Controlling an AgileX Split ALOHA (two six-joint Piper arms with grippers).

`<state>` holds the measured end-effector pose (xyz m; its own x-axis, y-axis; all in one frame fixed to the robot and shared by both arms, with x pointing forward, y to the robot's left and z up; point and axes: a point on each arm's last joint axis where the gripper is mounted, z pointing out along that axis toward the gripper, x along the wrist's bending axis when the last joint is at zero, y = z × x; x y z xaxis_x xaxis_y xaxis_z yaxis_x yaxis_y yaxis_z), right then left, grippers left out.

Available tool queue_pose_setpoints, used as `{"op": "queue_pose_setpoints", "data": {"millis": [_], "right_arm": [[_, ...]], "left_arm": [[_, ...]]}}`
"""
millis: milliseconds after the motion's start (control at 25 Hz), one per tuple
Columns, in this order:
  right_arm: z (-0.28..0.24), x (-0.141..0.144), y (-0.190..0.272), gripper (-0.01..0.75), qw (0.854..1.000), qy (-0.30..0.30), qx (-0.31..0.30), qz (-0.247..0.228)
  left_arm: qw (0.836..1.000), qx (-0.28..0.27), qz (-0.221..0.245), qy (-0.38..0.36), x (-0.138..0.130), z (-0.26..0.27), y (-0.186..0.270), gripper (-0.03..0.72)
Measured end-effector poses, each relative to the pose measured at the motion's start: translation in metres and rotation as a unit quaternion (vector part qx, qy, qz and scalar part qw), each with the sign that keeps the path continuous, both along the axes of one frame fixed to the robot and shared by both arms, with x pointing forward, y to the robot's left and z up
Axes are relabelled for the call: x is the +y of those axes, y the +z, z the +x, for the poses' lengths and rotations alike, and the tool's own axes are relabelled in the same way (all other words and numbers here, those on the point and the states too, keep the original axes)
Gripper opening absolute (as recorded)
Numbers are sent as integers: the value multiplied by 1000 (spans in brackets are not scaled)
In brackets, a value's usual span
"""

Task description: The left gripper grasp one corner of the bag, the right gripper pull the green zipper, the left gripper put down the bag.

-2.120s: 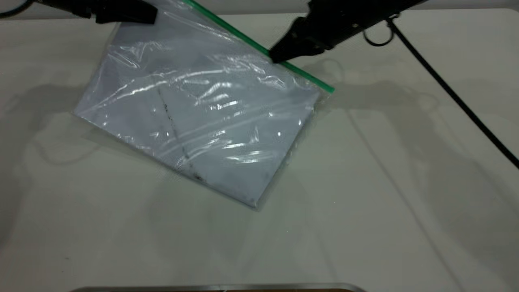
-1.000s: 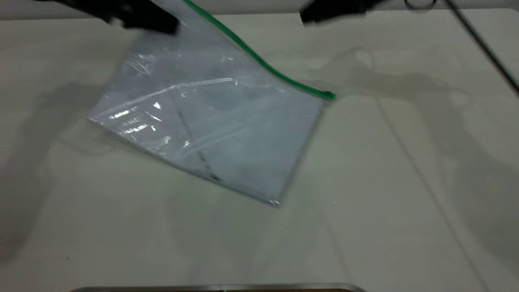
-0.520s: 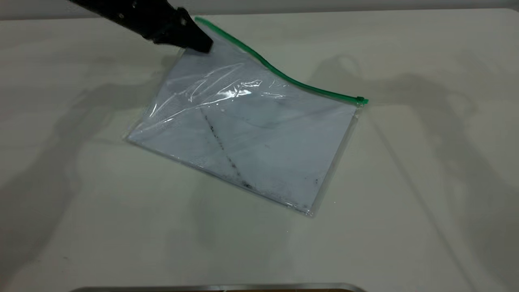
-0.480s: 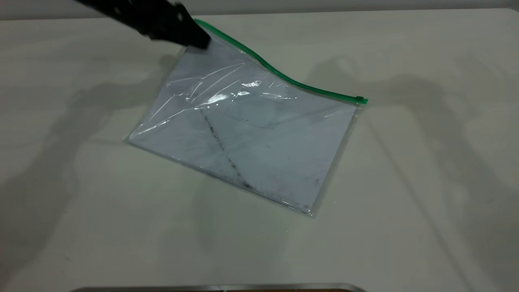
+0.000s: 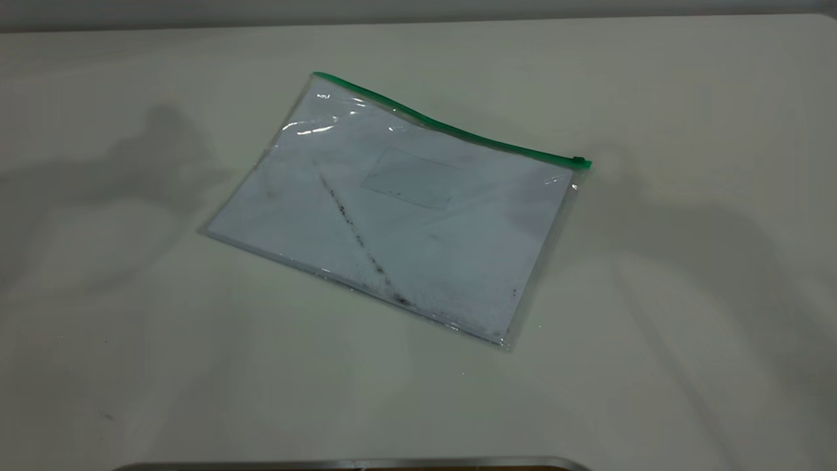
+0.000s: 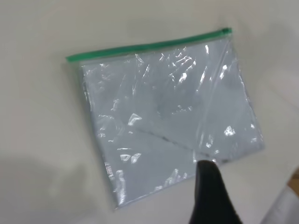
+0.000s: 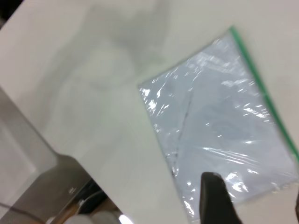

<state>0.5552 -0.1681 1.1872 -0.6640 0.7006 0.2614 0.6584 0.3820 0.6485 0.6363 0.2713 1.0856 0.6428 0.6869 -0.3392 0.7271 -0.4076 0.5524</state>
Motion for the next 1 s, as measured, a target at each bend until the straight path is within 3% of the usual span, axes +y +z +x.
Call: {"op": "queue_pose_setpoints", "data": {"millis": [120,320,640,800,1000], "right_arm": [[-62,-19,42,417,998,-23,-50,11],[-154,-56,53,412,991,-104,-86,-5],[-259,-113,-15,412,959,-233,-133,-86],[-295,-133,-50,412,939,-286,-171,-86],[-306,-137,-95,412,939,-295,-150,-96]], "left_arm": [[998,-62,25,17,2,-33,55,480],[986,-148,64,38,4,-88,118,447],[964,-190,68,171,11,-166,177,443],[948,-211,54,230,12,-221,193,443],[935,-247,70,243,11,-296,179,441]]}}
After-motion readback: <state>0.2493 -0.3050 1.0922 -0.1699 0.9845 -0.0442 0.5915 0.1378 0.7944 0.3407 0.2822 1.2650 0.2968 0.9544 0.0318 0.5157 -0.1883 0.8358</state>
